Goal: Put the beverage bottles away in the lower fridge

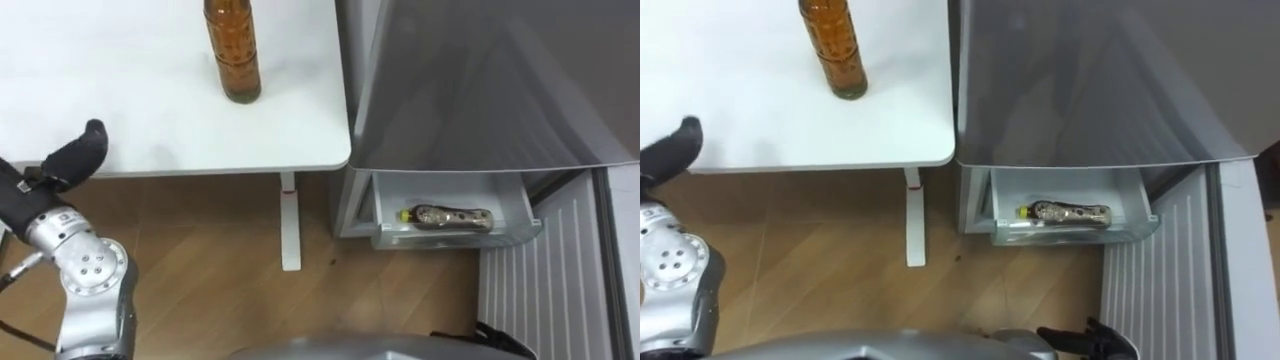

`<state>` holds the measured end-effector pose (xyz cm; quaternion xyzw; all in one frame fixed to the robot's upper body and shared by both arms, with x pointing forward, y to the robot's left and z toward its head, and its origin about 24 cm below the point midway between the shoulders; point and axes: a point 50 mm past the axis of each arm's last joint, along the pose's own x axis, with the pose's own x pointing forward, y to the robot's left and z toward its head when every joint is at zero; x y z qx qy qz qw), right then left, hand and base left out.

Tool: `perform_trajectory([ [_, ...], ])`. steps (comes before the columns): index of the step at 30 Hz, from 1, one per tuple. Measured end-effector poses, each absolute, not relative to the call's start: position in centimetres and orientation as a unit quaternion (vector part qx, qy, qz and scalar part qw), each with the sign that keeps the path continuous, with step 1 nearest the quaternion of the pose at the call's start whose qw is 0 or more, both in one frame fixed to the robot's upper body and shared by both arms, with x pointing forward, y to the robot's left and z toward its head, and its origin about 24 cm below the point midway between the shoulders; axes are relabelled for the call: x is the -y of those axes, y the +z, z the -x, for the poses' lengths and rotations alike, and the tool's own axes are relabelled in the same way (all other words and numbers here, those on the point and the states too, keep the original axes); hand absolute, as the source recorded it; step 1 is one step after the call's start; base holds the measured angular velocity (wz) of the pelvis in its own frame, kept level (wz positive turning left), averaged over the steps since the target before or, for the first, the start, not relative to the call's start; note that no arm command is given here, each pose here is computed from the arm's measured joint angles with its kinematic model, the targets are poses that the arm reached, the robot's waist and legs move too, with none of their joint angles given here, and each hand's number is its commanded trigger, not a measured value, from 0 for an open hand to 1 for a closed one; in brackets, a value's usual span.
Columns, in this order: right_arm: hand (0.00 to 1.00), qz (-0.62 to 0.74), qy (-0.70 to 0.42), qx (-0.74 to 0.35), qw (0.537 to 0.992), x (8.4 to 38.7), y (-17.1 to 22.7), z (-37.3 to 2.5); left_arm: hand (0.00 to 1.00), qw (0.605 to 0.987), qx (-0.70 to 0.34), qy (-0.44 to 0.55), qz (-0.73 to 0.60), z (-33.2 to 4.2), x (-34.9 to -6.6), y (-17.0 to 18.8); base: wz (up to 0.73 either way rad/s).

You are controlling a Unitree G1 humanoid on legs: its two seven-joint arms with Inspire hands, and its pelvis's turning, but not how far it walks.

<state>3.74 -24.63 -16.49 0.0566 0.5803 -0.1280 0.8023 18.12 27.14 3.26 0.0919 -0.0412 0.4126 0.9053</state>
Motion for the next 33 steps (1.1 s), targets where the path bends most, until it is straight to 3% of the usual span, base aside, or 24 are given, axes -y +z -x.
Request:
perform_trajectory([
  [7,0.00,-0.053,-0.122,-0.580,0.804,25.1,-16.4,-3.9,0.00,0.938,0.096,0.319,-0.094,-20.5,-25.2,5.8,-0.01],
  [16,0.00,-0.064,-0.104,-0.581,0.805,24.9,-16.4,-4.0,0.00,0.973,0.041,0.207,-0.095,-21.4,-23.1,4.4,-0.02],
  [26,0.00,-0.065,-0.111,-0.584,0.802,25.1,-16.4,-3.8,0.00,0.987,0.022,0.159,-0.022,-23.7,-22.7,4.1,-0.07],
  [33,0.00,-0.058,-0.114,-0.592,0.796,25.2,-16.4,-3.4,0.00,0.988,-0.046,0.146,-0.002,-24.6,-23.0,1.9,-0.06],
])
